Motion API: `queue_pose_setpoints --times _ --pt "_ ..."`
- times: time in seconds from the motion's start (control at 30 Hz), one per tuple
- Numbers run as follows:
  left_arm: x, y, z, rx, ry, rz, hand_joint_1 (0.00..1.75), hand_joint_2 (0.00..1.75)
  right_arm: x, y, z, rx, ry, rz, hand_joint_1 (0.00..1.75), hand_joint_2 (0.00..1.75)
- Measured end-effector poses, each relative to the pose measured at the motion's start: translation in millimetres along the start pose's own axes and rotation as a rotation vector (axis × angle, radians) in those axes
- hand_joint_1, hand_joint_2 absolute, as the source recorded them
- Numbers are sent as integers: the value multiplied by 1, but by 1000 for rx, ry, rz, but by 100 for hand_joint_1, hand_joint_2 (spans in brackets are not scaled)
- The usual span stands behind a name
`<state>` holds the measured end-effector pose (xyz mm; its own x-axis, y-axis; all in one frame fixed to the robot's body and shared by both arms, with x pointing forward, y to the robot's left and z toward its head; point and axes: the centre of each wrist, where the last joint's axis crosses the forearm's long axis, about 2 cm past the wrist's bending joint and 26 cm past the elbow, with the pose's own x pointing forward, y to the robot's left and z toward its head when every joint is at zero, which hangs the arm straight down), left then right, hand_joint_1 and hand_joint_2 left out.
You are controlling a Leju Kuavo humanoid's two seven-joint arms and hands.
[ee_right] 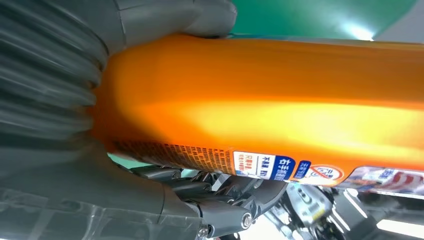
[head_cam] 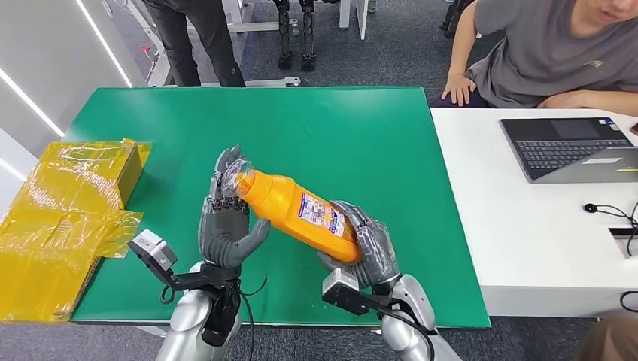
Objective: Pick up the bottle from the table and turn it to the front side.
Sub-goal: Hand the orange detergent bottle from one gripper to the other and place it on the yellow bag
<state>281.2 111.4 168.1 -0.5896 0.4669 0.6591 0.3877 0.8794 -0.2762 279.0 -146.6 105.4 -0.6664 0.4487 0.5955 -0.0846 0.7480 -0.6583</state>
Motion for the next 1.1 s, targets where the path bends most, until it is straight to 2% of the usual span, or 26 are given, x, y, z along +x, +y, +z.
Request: queue_pose_setpoints --times 0.23,0.5,1.1 --pt "-5 0 1 -13 19 1 0 175 -6 5 -3 117 42 10 175 175" --pt "-9 0 2 -26 37 11 0 175 -8 8 -4 158 51 16 175 175" --pt "-15 -2 -4 -62 48 24 0 175 -2 12 -4 203 -47 8 175 175"
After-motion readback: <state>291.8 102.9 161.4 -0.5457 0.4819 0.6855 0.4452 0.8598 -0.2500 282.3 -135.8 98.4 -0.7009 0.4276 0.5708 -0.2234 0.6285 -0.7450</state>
